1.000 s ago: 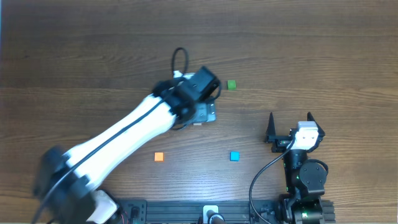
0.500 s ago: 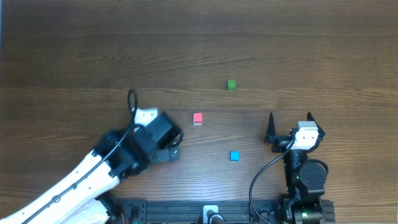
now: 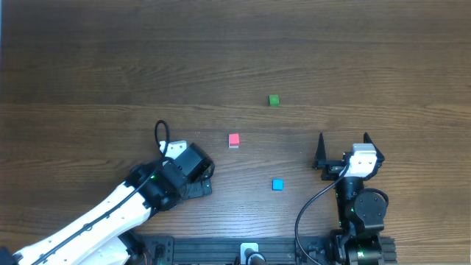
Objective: Stack Cubes
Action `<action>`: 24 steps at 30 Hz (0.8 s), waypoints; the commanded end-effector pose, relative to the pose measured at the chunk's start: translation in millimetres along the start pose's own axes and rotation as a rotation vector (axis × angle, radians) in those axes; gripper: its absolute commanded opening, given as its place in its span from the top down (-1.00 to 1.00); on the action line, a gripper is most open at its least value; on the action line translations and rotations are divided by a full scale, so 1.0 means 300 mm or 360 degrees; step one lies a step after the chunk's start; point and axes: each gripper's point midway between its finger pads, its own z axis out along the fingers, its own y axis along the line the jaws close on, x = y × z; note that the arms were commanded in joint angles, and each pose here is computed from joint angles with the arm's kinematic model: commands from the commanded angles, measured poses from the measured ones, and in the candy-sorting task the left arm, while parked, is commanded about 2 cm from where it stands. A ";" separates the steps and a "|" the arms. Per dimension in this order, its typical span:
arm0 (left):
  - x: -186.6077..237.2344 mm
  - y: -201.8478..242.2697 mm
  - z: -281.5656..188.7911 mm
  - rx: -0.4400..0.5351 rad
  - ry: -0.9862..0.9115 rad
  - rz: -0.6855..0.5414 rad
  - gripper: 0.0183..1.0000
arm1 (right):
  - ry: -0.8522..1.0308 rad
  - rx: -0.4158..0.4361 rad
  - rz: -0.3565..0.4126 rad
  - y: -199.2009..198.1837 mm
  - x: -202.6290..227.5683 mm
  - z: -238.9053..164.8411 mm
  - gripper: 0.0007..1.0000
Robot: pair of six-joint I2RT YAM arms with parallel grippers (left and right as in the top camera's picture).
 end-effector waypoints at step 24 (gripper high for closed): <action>0.063 0.044 0.144 -0.0119 0.0118 0.0001 -0.62 | 0.0003 -0.0002 -0.0006 -0.001 0.008 0.001 -0.99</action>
